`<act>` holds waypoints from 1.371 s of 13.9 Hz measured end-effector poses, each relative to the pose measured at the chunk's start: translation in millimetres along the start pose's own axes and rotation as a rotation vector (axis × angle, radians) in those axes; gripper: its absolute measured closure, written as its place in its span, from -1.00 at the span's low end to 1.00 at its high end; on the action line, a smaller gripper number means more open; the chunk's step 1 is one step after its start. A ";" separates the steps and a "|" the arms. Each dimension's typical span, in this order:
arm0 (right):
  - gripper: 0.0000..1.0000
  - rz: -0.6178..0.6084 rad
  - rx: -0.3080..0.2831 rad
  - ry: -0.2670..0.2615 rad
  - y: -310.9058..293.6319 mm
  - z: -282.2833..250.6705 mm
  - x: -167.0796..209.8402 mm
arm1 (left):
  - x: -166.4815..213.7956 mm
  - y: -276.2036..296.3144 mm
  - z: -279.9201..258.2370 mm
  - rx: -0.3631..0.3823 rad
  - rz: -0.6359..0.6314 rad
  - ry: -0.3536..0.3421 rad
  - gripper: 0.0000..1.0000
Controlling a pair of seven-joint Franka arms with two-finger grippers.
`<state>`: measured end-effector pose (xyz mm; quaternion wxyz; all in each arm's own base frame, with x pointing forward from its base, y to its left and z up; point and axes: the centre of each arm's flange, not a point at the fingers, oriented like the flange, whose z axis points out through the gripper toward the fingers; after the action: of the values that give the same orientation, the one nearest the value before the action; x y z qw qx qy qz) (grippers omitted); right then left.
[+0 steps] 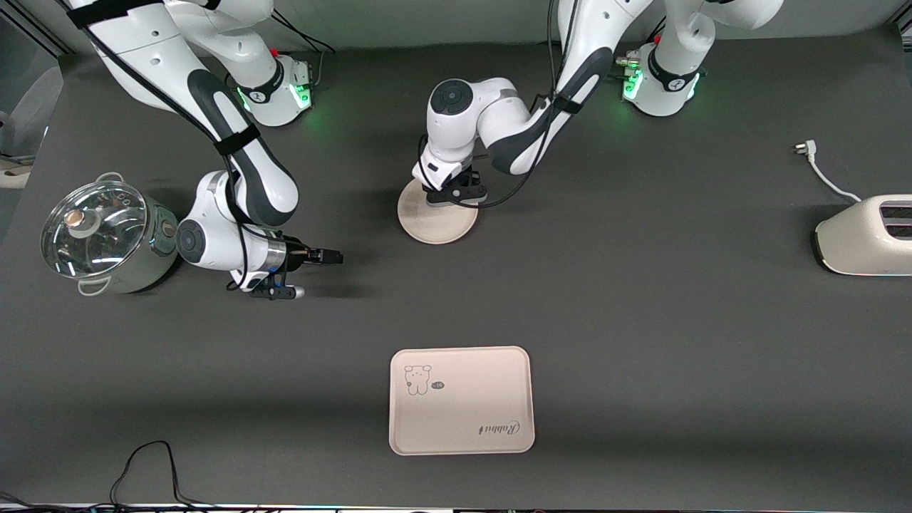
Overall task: Place bun in plate and plate on tray
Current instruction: 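Lower the bun onto the white plate and open the left gripper, then grasp the plate rim with the right gripper while the left gripper withdraws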
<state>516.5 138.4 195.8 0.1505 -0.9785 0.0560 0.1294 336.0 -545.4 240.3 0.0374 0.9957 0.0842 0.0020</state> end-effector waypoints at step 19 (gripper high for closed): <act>-0.94 -0.055 0.055 -0.044 -99.9 68.8 -72.4 | 120.2 -50.2 -115.9 0.015 0.044 0.140 -1.00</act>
<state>445.5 259.6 180.0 0.1822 -0.9721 0.0291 0.1449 444.9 -467.3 351.8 0.0238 0.9950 0.0649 0.0719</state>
